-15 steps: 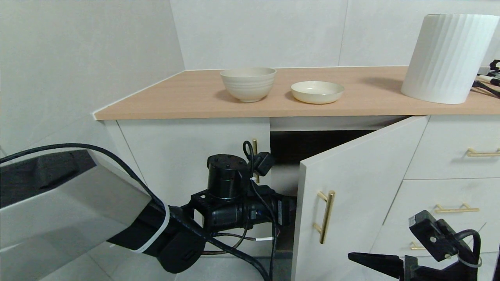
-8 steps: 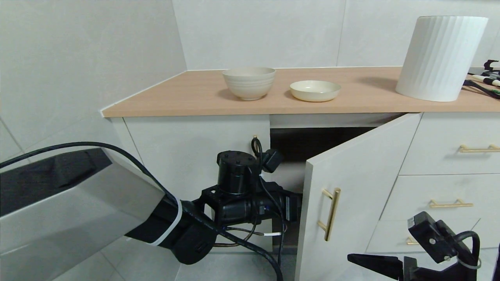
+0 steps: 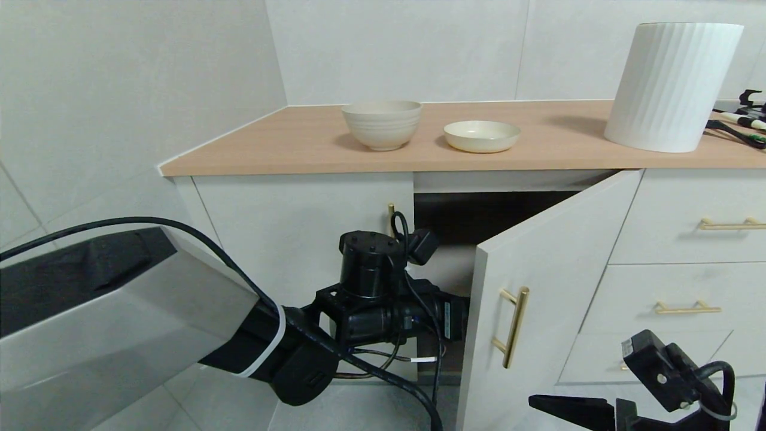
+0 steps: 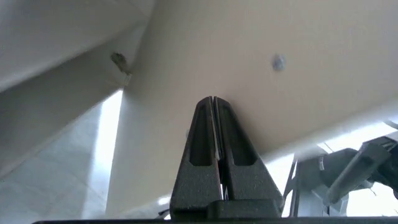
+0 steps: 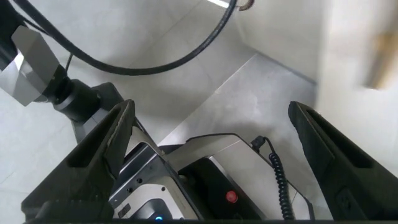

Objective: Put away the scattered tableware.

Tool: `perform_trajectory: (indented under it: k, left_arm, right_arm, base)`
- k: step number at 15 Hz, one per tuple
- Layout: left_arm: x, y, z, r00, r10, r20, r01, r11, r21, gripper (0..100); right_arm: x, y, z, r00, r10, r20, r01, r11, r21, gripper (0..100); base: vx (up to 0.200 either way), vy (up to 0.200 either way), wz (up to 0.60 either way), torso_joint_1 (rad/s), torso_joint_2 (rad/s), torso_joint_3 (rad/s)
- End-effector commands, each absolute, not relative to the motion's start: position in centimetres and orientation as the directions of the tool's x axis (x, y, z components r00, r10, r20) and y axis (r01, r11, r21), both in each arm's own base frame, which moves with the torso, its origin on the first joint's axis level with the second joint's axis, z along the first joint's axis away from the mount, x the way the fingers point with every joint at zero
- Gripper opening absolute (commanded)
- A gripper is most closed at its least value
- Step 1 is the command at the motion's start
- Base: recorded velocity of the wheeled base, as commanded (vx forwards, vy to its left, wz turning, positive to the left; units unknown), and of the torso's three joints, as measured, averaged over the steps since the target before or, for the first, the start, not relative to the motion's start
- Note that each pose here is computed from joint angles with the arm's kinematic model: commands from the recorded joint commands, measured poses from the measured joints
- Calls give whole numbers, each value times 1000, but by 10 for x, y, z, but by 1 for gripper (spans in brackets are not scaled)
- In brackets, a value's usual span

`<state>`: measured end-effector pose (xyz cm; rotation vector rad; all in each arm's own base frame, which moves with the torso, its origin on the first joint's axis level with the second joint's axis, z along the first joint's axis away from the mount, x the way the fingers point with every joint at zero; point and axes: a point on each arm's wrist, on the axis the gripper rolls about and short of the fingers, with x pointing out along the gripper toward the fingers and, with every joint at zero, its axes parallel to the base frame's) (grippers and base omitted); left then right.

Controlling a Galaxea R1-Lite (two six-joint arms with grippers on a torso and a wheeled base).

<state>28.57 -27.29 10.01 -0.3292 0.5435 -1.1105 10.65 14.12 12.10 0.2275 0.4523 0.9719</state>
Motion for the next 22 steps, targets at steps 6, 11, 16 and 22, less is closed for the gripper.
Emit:
perform_trajectory:
  k: [6,11,16,22]
  left_arm:
    - [296,-283,90,331,-910,-250,753,414,-512,0]
    - [265,-309,122,259,-941,-216,790,335,-512,0]
    - [184,-326,140,119,-953,-279,848,243,-471,0]
    - [224,-240,152,365,-887,-283,716,461,-524,0]
  right_arm:
    - [106,142,122,477,839,-261,-747,544,383,100]
    - [83,138,142,405,903,-141,-821,428,378,100]
    - [72,125,150,389,919,-68,-869,390,305,100]
    - [94,134,153,477,874,-88,-822,480,307,100]
  base:
    - [0,0,0,0,0,0]
    - [0,0,0,0,0,0]
    - [0,0,0,0,0,0]
    - [0,0,0,0,0,0]
